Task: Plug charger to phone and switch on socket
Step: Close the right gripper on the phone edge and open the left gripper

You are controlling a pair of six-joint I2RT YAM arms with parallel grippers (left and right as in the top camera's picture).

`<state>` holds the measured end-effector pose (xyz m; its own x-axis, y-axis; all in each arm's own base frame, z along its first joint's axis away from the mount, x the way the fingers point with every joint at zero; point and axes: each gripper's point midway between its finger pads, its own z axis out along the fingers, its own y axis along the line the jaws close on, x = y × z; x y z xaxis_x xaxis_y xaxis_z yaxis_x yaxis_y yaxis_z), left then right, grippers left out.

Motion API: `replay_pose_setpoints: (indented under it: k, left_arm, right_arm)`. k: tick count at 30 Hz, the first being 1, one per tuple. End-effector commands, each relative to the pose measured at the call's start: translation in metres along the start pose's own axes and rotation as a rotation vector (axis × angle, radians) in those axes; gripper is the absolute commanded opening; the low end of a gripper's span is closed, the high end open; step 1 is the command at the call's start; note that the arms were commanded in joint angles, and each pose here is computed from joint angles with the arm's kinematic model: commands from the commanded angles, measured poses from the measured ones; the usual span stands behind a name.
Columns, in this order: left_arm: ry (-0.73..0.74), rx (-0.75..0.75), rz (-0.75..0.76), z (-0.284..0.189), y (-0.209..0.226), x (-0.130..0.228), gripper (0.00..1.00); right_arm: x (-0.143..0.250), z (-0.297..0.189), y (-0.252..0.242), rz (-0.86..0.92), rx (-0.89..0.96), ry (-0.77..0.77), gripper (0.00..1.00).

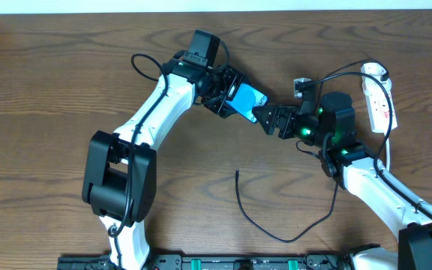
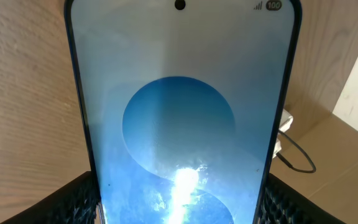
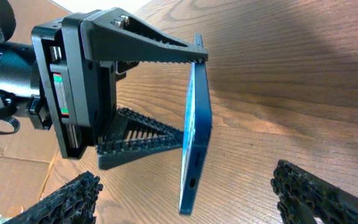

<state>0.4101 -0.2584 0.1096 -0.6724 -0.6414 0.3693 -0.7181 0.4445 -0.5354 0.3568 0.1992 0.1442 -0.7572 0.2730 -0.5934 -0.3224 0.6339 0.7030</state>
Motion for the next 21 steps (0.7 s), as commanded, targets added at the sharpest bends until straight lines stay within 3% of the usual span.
replay_pose_setpoints:
  k: [1,14,21]
  left_arm:
    - [0.021,0.056,0.006,-0.012,-0.02,0.016,0.07]
    - [0.098,0.049,0.025,-0.001,-0.022,0.05,0.07]
    - [0.111,0.043,0.037,0.004,-0.022,0.061,0.07]
  right_arm:
    - [-0.006,0.002,0.002,-0.025,0.011,-0.015,0.86]
    - [-0.004,0.002,-0.009,0.005,0.067,-0.017,0.78]
    - [-0.003,0.001,-0.014,0.012,0.091,-0.018,0.52]
